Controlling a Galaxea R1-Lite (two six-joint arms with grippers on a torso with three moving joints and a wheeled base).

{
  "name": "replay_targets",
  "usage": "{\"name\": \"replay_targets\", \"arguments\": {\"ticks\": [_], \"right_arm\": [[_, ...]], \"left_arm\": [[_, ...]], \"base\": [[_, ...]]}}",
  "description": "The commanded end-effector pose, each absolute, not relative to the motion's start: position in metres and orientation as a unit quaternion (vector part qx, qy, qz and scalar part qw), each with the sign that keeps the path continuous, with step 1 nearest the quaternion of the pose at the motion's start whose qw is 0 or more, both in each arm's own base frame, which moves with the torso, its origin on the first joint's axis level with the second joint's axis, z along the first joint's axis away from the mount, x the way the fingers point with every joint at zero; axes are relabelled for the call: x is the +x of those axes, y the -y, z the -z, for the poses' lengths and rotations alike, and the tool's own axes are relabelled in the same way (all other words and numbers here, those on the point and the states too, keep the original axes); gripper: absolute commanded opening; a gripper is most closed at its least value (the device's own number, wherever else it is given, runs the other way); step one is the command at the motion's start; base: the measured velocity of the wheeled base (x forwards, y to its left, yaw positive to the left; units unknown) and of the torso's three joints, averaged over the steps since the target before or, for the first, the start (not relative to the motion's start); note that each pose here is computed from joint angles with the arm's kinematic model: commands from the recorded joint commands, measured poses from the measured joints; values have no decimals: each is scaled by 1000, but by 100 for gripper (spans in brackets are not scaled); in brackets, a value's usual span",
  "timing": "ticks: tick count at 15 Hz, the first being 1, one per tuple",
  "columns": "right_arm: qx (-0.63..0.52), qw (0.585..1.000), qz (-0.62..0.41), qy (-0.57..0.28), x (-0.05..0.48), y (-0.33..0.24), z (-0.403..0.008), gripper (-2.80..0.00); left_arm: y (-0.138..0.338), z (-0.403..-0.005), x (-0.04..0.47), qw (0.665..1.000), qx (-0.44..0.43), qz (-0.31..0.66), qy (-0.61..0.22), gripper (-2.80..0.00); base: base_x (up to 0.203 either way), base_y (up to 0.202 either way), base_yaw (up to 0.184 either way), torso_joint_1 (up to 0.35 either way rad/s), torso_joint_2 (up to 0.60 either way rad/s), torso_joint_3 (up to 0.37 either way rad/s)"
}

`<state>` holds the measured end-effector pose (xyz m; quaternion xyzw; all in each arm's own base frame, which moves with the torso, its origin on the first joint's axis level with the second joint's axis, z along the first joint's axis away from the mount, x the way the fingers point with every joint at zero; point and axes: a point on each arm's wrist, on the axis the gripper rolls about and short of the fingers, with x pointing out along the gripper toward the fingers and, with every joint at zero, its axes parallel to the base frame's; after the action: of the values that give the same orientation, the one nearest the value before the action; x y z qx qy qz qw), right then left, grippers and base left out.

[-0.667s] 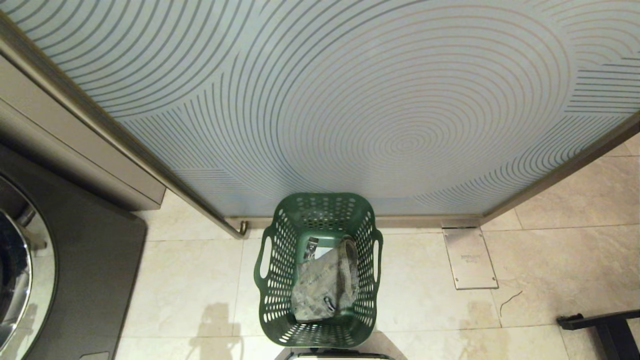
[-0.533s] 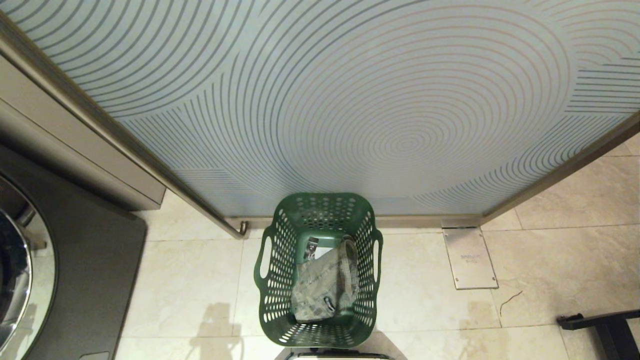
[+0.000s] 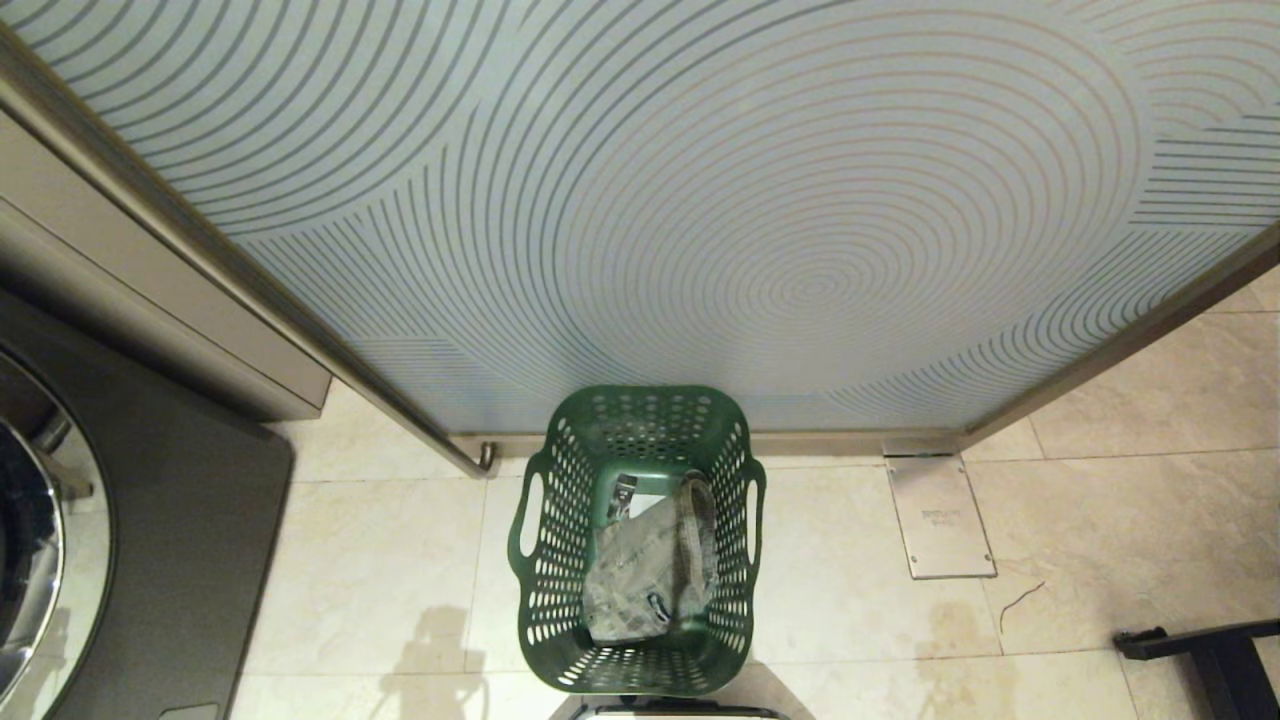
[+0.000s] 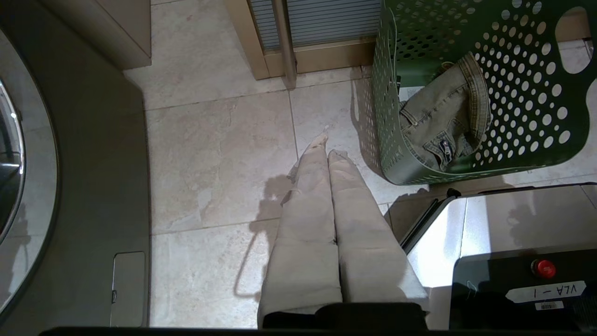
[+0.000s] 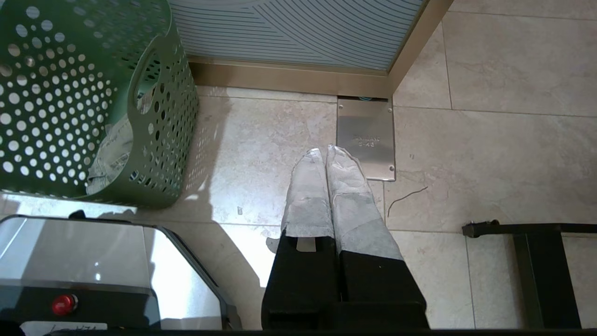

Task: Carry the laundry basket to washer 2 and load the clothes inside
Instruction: Pick up the clothes basket and put it beside the washing machine

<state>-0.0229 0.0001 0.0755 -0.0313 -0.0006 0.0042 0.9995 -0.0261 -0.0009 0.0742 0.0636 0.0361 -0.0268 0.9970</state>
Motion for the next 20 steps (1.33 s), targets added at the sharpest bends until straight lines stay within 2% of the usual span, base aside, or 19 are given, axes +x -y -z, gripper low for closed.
{"name": "replay_targets", "arguments": {"ticks": [1,5,6,8,10,12,15,20], "right_arm": [[-29,1000,-4,0,-23,0,-75,-280],[-25,1000,2,-7,-24,0,-80,-280],[-24,1000,5,-2,-27,0,-94,-280],[-19,1000,11,10,-36,1,-148,-280],[-16,999,13,-38,-26,1,-199,-280],[-15,991,12,-132,8,1,-215,-280],[-11,972,-7,-233,65,-1,-222,-280],[37,955,-45,-291,191,-13,-205,-280]], "left_arm": [[1,-74,-26,997,65,28,-35,-280],[1,-74,-26,997,61,27,-35,-280],[1,-79,-28,997,62,26,-28,-280],[1,-102,-34,998,61,30,-20,-280],[2,-141,-36,996,54,45,-62,-280],[3,-163,-15,985,36,73,-154,-280],[6,-172,27,951,1,128,-280,-280],[7,-171,103,929,-8,92,-360,-280]], "base": [[0,0,0,0,0,0],[0,0,0,0,0,0],[0,0,0,0,0,0],[0,0,0,0,0,0],[0,0,0,0,0,0],[0,0,0,0,0,0],[0,0,0,0,0,0],[0,0,0,0,0,0]]}}
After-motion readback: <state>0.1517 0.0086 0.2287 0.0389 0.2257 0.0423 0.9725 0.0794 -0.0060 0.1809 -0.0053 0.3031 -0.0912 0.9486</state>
